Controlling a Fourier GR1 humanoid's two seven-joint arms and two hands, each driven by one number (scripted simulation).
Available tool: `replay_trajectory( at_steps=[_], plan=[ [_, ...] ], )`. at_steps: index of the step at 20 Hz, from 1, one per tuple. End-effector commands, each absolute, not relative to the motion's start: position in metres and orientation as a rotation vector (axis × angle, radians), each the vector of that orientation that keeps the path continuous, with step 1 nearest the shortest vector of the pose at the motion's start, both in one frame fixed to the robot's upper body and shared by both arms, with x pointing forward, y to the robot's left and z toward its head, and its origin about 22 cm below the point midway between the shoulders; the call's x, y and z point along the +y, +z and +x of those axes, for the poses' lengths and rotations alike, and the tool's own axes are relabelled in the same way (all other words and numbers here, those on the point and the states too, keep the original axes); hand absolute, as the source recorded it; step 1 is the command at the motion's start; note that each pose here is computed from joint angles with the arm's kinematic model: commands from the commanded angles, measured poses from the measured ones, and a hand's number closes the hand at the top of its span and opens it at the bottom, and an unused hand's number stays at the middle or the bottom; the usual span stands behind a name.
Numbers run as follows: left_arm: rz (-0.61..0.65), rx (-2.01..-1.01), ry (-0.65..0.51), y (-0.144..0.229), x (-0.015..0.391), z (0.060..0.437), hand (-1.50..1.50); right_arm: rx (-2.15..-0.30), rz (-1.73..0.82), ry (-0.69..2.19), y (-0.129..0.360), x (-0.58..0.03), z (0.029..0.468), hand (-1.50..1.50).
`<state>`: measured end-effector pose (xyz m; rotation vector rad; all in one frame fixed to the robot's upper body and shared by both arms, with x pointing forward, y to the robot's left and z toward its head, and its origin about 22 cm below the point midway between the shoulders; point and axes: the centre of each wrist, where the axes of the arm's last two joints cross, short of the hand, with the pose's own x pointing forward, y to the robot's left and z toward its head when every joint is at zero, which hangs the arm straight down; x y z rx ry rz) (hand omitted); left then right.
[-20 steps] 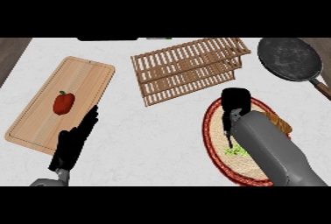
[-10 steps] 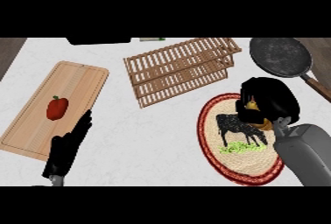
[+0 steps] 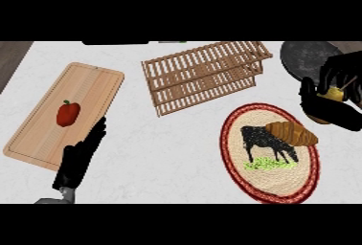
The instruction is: Pick the pear from the placemat and place it in the tiered shelf
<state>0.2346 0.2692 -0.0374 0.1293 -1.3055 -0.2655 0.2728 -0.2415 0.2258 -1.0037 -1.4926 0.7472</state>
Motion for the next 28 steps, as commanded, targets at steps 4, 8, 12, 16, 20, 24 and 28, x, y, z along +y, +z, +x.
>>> replay_trajectory(
  at_steps=[4,8,12,16,20,24,28],
  plan=[
    [0.131,-1.303,-0.29,-0.032,0.277,0.257,0.0,-1.558,-1.018,0.604,0.286,-0.243,0.289,1.5],
    [0.091,-1.329,-0.299,-0.038,0.252,0.249,0.0,-1.529,-1.106,0.604,0.288,-0.221,0.337,1.5],
    [0.085,-1.322,-0.301,-0.044,0.252,0.252,0.0,-1.531,-1.091,0.603,0.283,-0.211,0.374,1.5],
    [0.085,-1.32,-0.311,-0.039,0.263,0.234,0.0,-1.518,-1.106,0.639,0.286,-0.215,0.407,1.5],
    [0.107,-1.329,-0.315,-0.033,0.258,0.246,0.0,-1.5,-1.077,0.716,0.298,-0.216,0.433,1.5],
    [0.074,-1.333,-0.315,-0.015,0.247,0.258,0.0,-1.47,-1.047,0.763,0.264,-0.194,0.453,1.5],
    [0.083,-1.342,-0.322,-0.016,0.267,0.258,0.0,-1.436,-1.008,0.818,0.249,-0.174,0.466,1.5]
  ],
)
